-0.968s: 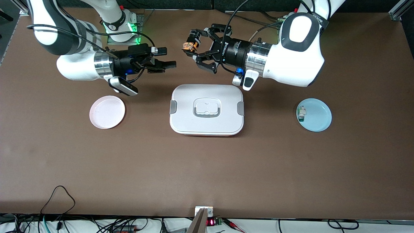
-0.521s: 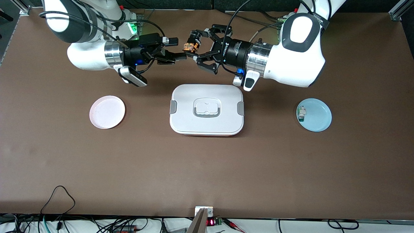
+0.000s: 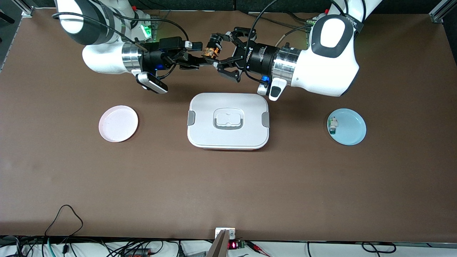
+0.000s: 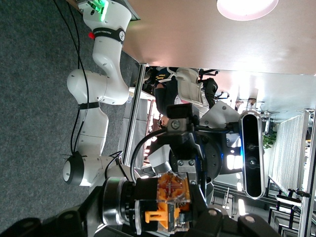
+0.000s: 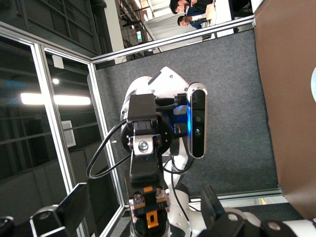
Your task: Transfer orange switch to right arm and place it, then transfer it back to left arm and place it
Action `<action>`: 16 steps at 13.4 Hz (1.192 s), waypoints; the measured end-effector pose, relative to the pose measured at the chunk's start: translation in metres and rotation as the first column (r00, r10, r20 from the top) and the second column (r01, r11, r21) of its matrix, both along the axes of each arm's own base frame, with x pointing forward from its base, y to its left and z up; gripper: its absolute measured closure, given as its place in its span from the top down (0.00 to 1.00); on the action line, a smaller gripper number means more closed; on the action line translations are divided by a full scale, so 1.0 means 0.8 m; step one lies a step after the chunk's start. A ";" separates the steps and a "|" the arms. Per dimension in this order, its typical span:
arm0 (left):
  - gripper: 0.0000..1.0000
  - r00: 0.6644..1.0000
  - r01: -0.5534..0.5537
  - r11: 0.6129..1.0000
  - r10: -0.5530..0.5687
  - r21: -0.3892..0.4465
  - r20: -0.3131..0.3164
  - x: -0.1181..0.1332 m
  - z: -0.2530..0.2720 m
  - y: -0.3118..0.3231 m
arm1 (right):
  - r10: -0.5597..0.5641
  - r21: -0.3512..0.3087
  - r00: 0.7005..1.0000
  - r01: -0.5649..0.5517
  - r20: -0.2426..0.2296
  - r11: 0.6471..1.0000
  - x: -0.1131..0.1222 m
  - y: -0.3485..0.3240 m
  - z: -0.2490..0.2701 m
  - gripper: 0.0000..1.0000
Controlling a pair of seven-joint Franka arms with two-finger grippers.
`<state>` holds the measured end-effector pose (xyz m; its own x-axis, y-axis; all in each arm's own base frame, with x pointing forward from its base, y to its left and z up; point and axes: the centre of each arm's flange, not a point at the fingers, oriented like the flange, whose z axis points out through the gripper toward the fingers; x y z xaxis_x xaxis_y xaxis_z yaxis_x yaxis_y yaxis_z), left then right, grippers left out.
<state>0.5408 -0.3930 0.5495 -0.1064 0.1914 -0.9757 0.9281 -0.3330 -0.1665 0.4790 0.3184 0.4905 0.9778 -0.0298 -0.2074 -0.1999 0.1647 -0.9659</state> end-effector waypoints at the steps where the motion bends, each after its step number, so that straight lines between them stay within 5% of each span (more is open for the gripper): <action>1: 0.73 1.000 -0.002 1.000 0.002 0.000 0.000 0.001 0.000 0.001 | -0.002 -0.003 1.000 0.002 -0.003 1.000 -0.002 0.004 0.000 0.99; 13: 0.73 1.000 -0.007 1.000 0.007 0.001 0.000 0.003 -0.001 0.004 | 0.003 -0.003 1.000 -0.003 0.000 1.000 -0.008 0.013 0.002 0.76; 16: 0.73 1.000 -0.008 1.000 0.008 0.000 -0.002 0.004 -0.002 0.005 | 0.001 0.000 1.000 -0.001 0.000 1.000 -0.008 0.013 0.003 0.42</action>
